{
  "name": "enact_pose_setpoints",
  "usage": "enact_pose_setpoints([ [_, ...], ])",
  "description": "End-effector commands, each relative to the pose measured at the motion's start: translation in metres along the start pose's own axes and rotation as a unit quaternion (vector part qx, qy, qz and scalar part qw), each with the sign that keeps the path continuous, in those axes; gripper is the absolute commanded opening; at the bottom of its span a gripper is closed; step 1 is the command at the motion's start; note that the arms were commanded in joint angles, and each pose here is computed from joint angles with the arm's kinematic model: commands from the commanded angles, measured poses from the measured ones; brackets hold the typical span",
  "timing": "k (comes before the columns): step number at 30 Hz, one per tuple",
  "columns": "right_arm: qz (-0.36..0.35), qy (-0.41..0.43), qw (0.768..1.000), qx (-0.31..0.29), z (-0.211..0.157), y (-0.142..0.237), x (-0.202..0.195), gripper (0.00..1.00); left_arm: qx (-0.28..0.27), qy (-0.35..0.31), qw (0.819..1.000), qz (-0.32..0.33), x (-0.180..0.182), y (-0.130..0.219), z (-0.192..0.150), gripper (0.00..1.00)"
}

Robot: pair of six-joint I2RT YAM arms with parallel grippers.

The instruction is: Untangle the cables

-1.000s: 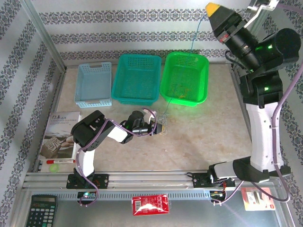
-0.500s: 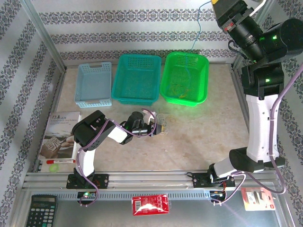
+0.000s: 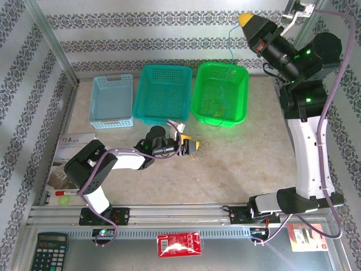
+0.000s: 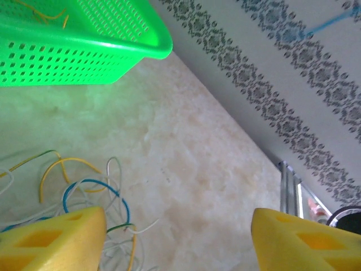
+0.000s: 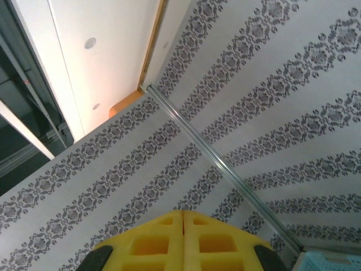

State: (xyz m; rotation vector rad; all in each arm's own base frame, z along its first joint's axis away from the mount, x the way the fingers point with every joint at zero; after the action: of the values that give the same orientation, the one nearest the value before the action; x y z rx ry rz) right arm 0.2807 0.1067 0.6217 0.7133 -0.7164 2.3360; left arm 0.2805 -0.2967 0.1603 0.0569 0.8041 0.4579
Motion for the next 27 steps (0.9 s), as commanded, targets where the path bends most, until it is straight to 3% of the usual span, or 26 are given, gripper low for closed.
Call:
enact_pose_setpoints([
  [1,0.018,0.023,1.000,-0.008,0.001,0.010,0.010,0.00,0.019,-0.014,1.000,-0.002,-0.014,0.006,0.003,0.75],
  [7,0.021,0.018,1.000,0.010,-0.006,0.012,0.007,0.00,0.026,-0.043,0.999,0.005,-0.034,0.027,0.012,0.83],
  [12,0.031,0.011,0.999,0.030,-0.011,0.012,0.009,0.00,0.001,-0.078,0.997,0.001,-0.059,0.049,0.031,0.87],
  [27,0.047,-0.019,0.991,0.121,-0.050,0.005,-0.006,0.00,-0.088,-0.233,0.968,-0.032,-0.149,0.094,0.138,1.00],
])
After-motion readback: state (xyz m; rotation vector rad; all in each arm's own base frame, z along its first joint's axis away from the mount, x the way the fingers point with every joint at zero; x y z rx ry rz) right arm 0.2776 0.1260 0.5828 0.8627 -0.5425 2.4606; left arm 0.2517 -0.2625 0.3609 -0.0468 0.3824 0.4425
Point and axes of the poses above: each hand's point on the last joint's axis, 136 mm out from that joint toward the fingers, its own y axis back along the fingers, its own x axis along the line the jaws close on, z = x × y, the point moved 6 cm from there along y, back along the fingers, and after that the axes turned 5 degrees about y, right-handed, at the moved point
